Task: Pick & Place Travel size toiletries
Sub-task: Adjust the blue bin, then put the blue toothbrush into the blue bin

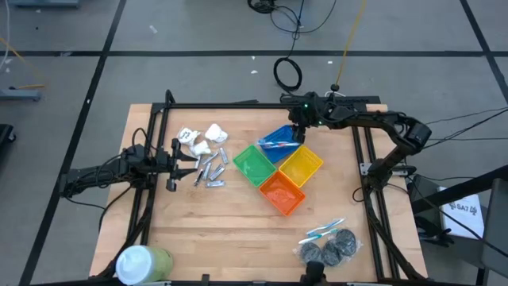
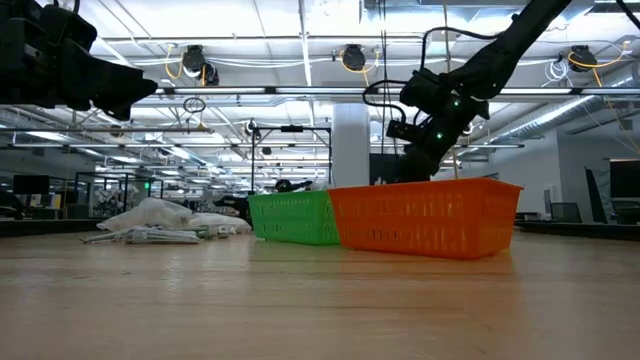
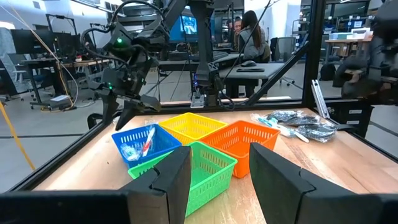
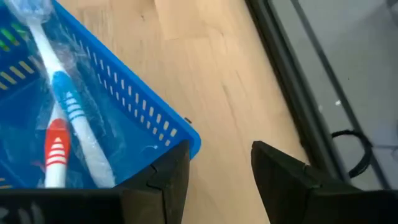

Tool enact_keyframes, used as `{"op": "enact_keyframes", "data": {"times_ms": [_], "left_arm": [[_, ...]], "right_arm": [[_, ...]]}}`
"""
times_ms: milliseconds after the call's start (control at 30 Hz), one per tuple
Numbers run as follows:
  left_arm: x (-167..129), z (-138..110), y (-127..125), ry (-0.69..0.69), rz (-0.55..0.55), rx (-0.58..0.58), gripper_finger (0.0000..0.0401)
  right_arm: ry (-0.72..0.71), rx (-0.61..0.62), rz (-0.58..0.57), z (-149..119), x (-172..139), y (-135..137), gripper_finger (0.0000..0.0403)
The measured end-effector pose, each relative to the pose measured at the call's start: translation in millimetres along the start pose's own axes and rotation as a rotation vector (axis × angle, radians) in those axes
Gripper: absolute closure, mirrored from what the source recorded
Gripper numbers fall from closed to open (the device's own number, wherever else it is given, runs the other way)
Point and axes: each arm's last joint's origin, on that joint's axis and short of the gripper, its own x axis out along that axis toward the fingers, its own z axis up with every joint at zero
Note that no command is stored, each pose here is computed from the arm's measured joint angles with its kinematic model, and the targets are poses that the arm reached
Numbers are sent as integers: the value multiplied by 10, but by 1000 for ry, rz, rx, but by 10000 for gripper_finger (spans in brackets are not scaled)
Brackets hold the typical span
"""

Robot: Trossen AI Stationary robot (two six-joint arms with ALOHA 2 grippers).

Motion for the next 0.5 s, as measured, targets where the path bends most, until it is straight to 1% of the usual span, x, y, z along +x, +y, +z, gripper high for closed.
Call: {"op": "enact_keyframes", "data": {"times_ms": [133, 233, 300, 433, 500], "left_arm": [[0, 0, 0, 0, 0, 0, 242], [0, 0, 0, 0, 0, 0, 242], [0, -1, 0, 0, 0, 0, 242], [0, 0, 0, 0, 0, 0, 242], [0, 0, 0, 0, 0, 0, 242]], "right_arm": [[-78, -38, -19, 148, -196, 44, 243], [-117, -84, -2, 270, -488, 180, 243], [-129, -166, 39, 331, -733, 355, 243], [-37, -339, 87, 297, -1198, 819, 243], [3, -377, 97, 240, -1427, 1062, 243]]}}
